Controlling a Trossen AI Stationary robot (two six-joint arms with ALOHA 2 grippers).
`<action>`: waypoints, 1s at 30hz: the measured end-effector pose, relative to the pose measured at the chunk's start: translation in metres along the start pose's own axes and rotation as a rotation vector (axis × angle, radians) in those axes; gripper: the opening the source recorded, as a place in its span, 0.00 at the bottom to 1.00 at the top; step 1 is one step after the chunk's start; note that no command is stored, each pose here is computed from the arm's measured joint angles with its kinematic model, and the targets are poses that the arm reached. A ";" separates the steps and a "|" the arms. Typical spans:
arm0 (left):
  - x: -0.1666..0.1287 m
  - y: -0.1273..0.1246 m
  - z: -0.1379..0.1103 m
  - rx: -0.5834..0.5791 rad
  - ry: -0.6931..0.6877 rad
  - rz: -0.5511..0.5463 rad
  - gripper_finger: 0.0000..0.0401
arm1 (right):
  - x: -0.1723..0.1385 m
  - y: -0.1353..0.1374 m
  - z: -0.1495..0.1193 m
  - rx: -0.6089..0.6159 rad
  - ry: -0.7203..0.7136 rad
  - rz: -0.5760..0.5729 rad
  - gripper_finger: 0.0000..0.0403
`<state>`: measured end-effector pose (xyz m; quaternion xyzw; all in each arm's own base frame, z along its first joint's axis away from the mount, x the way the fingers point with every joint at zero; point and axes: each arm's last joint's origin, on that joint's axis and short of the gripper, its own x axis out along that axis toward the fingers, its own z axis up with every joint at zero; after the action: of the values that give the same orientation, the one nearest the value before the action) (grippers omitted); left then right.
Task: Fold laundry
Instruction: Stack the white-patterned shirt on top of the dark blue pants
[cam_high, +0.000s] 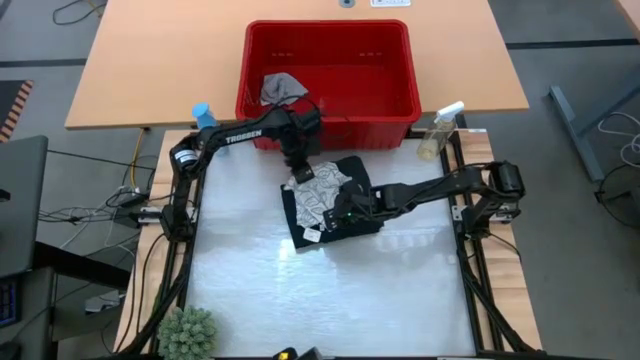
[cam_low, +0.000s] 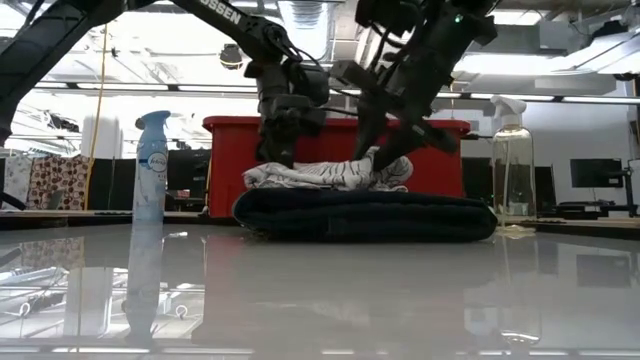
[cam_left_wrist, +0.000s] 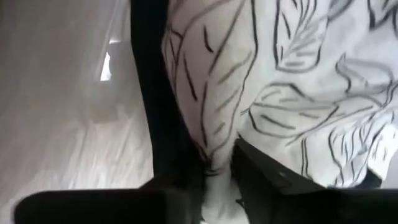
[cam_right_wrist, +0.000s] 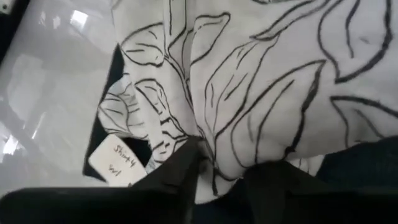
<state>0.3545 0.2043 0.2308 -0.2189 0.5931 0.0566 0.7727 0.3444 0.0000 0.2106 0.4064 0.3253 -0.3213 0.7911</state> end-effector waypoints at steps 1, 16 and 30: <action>0.000 0.000 -0.001 0.009 0.008 -0.001 0.20 | -0.003 0.001 0.000 -0.002 -0.001 0.005 0.38; -0.006 0.013 -0.013 0.047 0.099 -0.016 0.62 | -0.048 -0.008 0.012 0.046 -0.097 -0.042 0.59; -0.102 0.004 -0.045 0.062 -0.105 0.043 0.64 | -0.075 0.018 -0.010 -1.272 -0.084 -0.024 0.59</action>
<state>0.2835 0.2076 0.3172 -0.1787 0.5579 0.0661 0.8078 0.3122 0.0347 0.2721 -0.1595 0.4256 -0.0898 0.8862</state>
